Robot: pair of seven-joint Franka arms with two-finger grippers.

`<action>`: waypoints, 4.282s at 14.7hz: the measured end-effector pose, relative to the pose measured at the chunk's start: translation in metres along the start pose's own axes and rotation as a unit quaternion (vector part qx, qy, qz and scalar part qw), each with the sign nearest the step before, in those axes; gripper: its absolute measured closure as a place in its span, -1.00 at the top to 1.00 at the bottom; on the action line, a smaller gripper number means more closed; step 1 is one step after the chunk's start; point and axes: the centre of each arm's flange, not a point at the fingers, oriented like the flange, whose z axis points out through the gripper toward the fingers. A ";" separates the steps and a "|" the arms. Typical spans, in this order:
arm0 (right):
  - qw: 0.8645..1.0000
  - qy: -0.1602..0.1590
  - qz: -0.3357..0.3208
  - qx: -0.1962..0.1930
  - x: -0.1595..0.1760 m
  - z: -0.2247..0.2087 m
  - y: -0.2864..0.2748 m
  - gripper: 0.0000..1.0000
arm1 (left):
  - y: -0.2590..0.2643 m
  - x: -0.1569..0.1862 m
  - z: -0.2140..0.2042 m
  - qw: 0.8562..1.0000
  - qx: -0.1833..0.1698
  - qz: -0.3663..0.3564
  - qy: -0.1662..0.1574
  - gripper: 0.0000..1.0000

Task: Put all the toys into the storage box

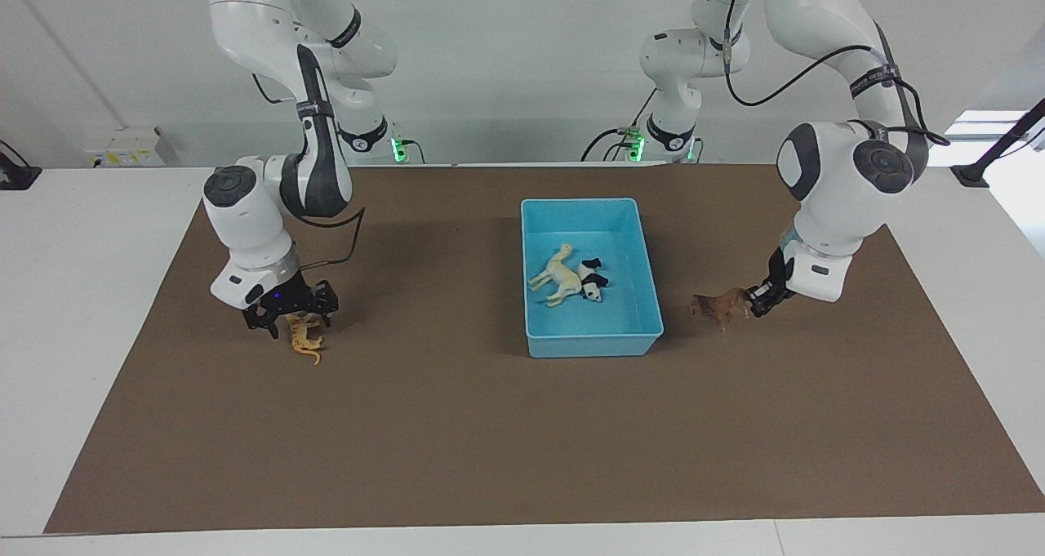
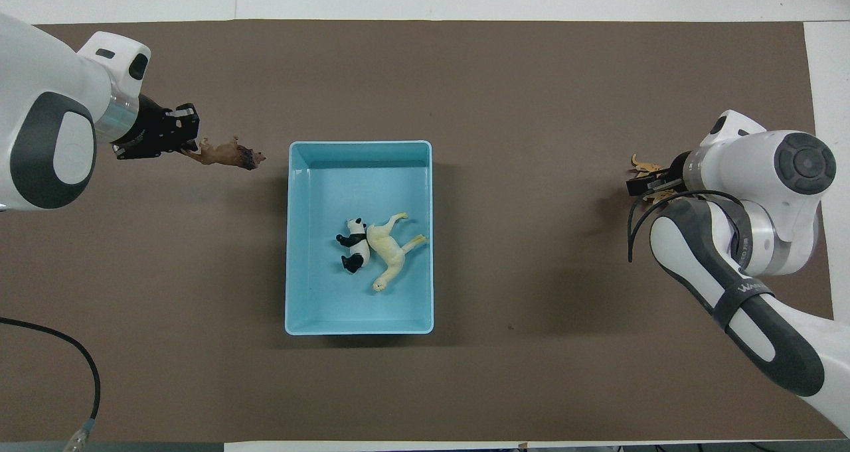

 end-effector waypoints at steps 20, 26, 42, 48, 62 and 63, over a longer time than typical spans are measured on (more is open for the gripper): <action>0.999 -0.024 0.035 0.017 0.092 -0.102 -0.104 0.14 | -0.023 -0.106 -0.147 0.993 0.065 0.091 -0.035 1.00; 0.994 -0.014 0.102 0.047 0.109 -0.188 -0.386 0.14 | -0.040 -0.108 -0.139 0.984 0.077 0.145 -0.074 1.00; 0.979 0.010 0.200 0.045 0.108 -0.163 -0.418 1.00 | -0.052 -0.088 -0.136 0.981 0.058 0.179 -0.044 1.00; 0.984 0.056 0.165 0.018 0.143 -0.228 -0.172 1.00 | -0.043 -0.091 -0.136 0.979 0.039 0.196 -0.043 1.00; 0.981 -0.099 0.167 0.010 0.017 -0.349 -0.017 1.00 | -0.050 -0.086 -0.140 0.976 0.042 0.209 -0.038 1.00; 0.980 -0.102 0.170 0.010 0.015 -0.350 -0.014 1.00 | -0.050 -0.086 -0.140 0.976 0.042 0.209 -0.038 1.00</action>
